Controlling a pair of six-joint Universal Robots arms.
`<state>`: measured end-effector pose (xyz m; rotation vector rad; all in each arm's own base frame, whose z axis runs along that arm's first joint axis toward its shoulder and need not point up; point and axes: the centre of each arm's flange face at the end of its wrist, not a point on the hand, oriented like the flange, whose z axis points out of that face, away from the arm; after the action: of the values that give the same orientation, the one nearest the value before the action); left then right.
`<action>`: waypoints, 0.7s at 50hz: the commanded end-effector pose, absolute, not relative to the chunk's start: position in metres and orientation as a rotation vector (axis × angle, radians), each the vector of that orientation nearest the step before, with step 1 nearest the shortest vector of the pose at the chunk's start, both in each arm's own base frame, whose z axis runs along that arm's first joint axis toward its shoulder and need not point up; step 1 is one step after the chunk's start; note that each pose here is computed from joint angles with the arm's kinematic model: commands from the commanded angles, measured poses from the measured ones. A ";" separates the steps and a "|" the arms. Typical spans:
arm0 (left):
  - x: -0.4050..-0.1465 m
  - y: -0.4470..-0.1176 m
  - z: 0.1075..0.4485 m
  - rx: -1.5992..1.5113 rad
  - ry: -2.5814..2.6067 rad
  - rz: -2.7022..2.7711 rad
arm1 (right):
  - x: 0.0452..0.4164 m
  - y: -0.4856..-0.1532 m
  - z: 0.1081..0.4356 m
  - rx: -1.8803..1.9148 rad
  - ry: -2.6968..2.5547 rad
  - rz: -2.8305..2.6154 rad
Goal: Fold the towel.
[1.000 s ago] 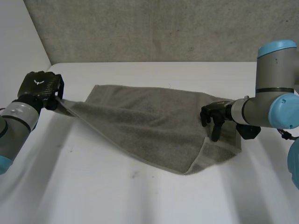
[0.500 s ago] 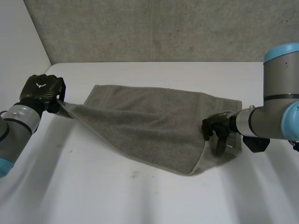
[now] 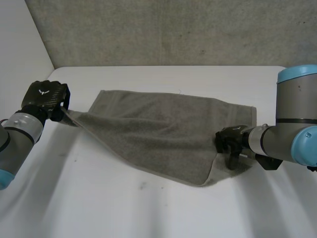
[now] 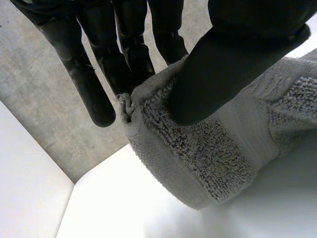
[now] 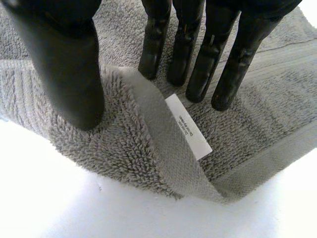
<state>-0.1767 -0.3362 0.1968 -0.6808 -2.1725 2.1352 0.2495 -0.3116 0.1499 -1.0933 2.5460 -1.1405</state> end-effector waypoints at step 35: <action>-0.177 -0.333 0.195 -0.685 -2.178 2.125 | 0.237 -0.279 0.157 -1.076 2.536 -1.144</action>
<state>-0.1770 -0.3334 0.1948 -0.6853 -2.1784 2.1242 0.2371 -0.2807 0.1599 -1.0695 2.5423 -1.1420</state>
